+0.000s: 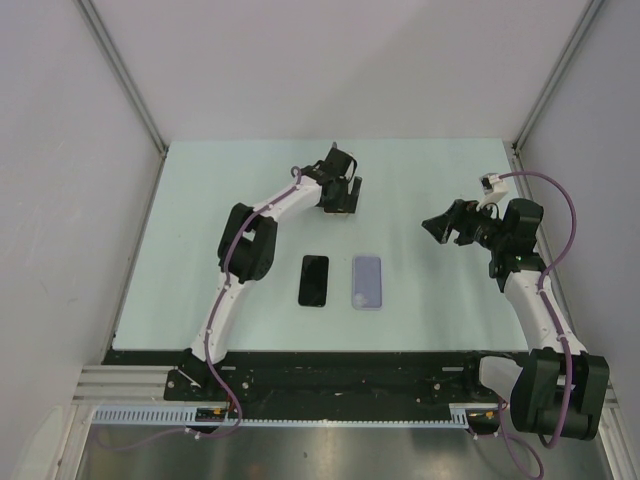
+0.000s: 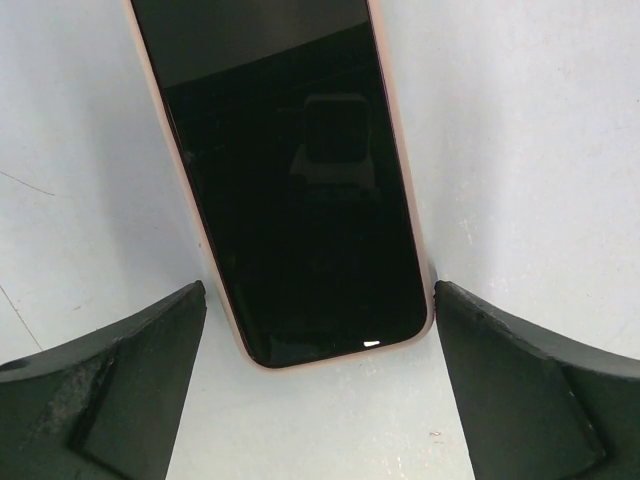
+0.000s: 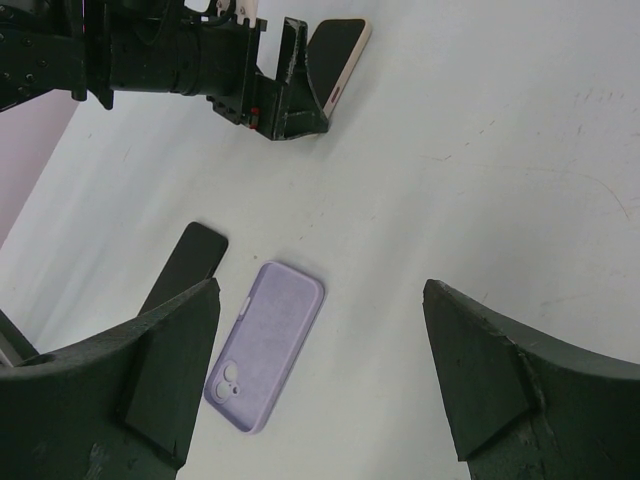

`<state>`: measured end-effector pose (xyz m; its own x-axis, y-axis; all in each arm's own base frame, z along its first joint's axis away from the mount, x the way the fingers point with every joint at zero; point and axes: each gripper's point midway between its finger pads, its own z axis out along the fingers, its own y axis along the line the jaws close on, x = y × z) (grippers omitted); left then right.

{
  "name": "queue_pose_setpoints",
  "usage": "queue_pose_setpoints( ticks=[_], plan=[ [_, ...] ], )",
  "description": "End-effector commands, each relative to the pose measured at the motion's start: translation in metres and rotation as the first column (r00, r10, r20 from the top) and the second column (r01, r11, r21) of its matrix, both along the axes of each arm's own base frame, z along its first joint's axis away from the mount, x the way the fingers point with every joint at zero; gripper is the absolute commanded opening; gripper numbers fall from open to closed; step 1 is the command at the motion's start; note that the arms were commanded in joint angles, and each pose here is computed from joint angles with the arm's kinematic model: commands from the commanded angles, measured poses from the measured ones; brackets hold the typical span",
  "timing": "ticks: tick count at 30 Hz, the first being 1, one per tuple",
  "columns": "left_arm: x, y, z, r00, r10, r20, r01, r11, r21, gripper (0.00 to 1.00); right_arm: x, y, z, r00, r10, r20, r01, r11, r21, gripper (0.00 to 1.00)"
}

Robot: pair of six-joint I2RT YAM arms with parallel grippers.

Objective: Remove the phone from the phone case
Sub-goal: Move the phone to the center of the board.

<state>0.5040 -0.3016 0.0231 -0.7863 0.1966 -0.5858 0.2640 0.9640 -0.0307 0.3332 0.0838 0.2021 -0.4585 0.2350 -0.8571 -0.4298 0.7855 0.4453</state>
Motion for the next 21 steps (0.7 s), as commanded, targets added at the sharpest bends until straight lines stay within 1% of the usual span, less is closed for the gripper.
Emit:
queue_pose_setpoints(
  ticks=[1,4,5,7,8,11,13,14,16,17,21],
  plan=[
    [0.005,-0.005,0.004,1.000,0.009,0.015,-0.009,1.000,-0.009,1.00,0.000,0.002,0.019,0.998,0.013,0.064,-0.013,1.000,0.007,0.87],
    [0.005,-0.006,0.002,1.000,0.004,0.009,-0.003,1.000,-0.012,1.00,0.000,0.002,0.019,0.998,0.013,0.064,-0.014,1.000,0.010,0.86],
    [0.003,-0.007,0.002,1.000,-0.002,0.005,0.002,1.000,-0.017,0.95,0.001,0.002,0.018,0.998,0.014,0.063,-0.014,1.000,0.009,0.86],
    [-0.001,-0.009,0.002,1.000,-0.013,-0.006,0.013,1.000,-0.025,0.91,0.000,0.002,0.019,0.998,0.013,0.063,-0.014,1.000,0.011,0.86],
    [-0.003,-0.011,0.003,1.000,-0.016,-0.010,0.016,0.999,-0.032,0.83,0.000,0.002,0.019,0.998,0.013,0.061,-0.013,1.000,0.012,0.86],
    [-0.011,-0.014,0.005,0.999,-0.032,-0.024,0.031,0.999,-0.044,0.73,0.000,0.002,0.020,0.998,0.013,0.067,-0.014,1.000,0.012,0.86],
    [-0.016,-0.017,0.003,0.998,-0.042,-0.035,0.041,0.998,-0.045,0.68,0.000,0.002,0.021,0.998,0.012,0.067,-0.013,1.000,0.013,0.86],
    [-0.017,-0.018,0.005,0.998,-0.046,-0.032,0.045,0.998,-0.047,0.63,-0.001,0.002,0.021,0.998,0.013,0.067,-0.014,1.000,0.014,0.86],
    [-0.022,-0.021,0.005,0.998,-0.058,-0.039,0.056,0.997,-0.048,0.58,-0.001,0.002,0.022,0.997,0.012,0.071,-0.013,1.000,0.014,0.86],
    [-0.023,-0.021,0.005,0.997,-0.061,-0.042,0.059,0.997,-0.050,0.54,-0.001,0.003,0.022,0.997,0.014,0.069,-0.015,1.000,0.017,0.86],
    [-0.035,-0.027,0.008,0.994,-0.090,-0.055,0.086,0.994,-0.061,0.47,-0.001,0.003,0.022,0.998,0.016,0.067,-0.018,1.000,0.020,0.86]
  ],
)
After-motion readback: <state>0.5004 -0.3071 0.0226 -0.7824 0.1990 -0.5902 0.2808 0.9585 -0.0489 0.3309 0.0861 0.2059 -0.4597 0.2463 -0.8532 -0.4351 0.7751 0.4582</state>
